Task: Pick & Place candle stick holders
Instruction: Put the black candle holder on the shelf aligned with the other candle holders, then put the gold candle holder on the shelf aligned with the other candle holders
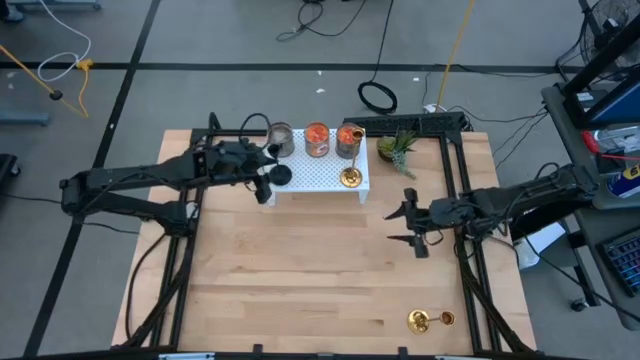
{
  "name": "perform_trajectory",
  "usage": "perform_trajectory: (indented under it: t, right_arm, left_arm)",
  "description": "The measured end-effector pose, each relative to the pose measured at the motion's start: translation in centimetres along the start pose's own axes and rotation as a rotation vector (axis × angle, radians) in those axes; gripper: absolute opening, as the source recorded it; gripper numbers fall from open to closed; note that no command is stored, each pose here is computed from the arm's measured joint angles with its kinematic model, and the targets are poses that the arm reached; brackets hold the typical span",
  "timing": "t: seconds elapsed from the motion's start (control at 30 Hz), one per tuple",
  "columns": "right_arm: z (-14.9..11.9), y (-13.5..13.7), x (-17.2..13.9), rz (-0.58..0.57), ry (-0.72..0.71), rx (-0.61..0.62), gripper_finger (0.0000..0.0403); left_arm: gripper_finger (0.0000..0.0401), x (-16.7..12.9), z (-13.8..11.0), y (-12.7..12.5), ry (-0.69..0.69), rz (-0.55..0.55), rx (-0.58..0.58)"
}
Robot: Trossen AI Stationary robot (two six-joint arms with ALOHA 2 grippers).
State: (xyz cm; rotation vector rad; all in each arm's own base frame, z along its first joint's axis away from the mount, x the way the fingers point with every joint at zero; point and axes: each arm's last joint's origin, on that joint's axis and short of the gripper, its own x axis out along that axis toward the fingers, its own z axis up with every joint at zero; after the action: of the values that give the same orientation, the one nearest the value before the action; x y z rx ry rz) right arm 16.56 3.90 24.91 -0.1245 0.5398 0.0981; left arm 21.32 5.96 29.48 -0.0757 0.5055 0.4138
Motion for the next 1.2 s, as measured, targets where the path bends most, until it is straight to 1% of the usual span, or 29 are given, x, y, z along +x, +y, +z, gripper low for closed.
perform_trajectory:
  t: [0.07, 0.23, 0.33, 0.4, 0.43, 0.57, 0.7, 0.77, 0.9, 0.97, 1.07, 1.2]
  right_arm:
    - [-0.3, 0.3, -0.5, 0.080, 0.024, 0.005, 0.0227]
    - [-0.6, 1.8, -1.5, 0.428, 0.040, 0.010, 0.0216]
    - [-0.6, 2.6, -2.0, 0.618, 0.029, -0.035, 0.0211]
    - [-0.6, 3.0, -2.3, 0.710, 0.018, -0.071, 0.0209]
    - [-0.7, 3.2, -2.5, 0.737, 0.013, -0.087, 0.0208]
    - [-1.2, 4.0, -2.5, 0.776, 0.024, -0.119, 0.0208]
    - [-3.5, 4.8, -1.6, 0.815, 0.058, -0.127, 0.0208]
    - [-4.7, 5.2, -1.1, 0.839, 0.040, -0.121, 0.0207]
    - [-6.7, 6.1, -0.5, 0.951, -0.041, -0.086, 0.0207]
    - [-7.4, 6.5, -0.4, 0.988, -0.101, -0.060, 0.0207]
    - [-8.4, 6.7, -0.1, 1.009, -0.190, -0.033, 0.0207]
    - [-9.2, 6.9, -0.1, 0.980, -0.284, -0.024, 0.0208]
  left_arm:
    - [0.0196, -0.9, 0.2, -0.2, -0.031, -0.016, 0.001]
    - [0.0196, -3.1, 0.7, -0.6, -0.111, -0.055, 0.003]
    - [0.0196, -4.2, 0.9, -0.9, -0.148, -0.079, 0.005]
    - [0.0196, -4.8, 0.9, -1.0, -0.166, -0.093, 0.002]
    - [0.0196, -5.0, 0.9, -1.1, -0.173, -0.100, 0.000]
    - [0.0196, -5.5, 1.0, -1.4, -0.187, -0.124, -0.014]
    - [0.0195, -5.5, 0.9, -1.8, -0.184, -0.144, -0.006]
    - [0.0195, -5.6, 0.9, -1.9, -0.186, -0.151, -0.003]
    - [0.0195, -5.6, 1.0, -2.1, -0.200, -0.160, -0.010]
    - [0.0196, -5.7, 1.2, -2.1, -0.212, -0.162, -0.027]
    - [0.0195, -5.7, 1.2, -2.1, -0.218, -0.163, -0.032]
    - [0.0196, -5.7, 1.2, -2.1, -0.218, -0.165, -0.047]
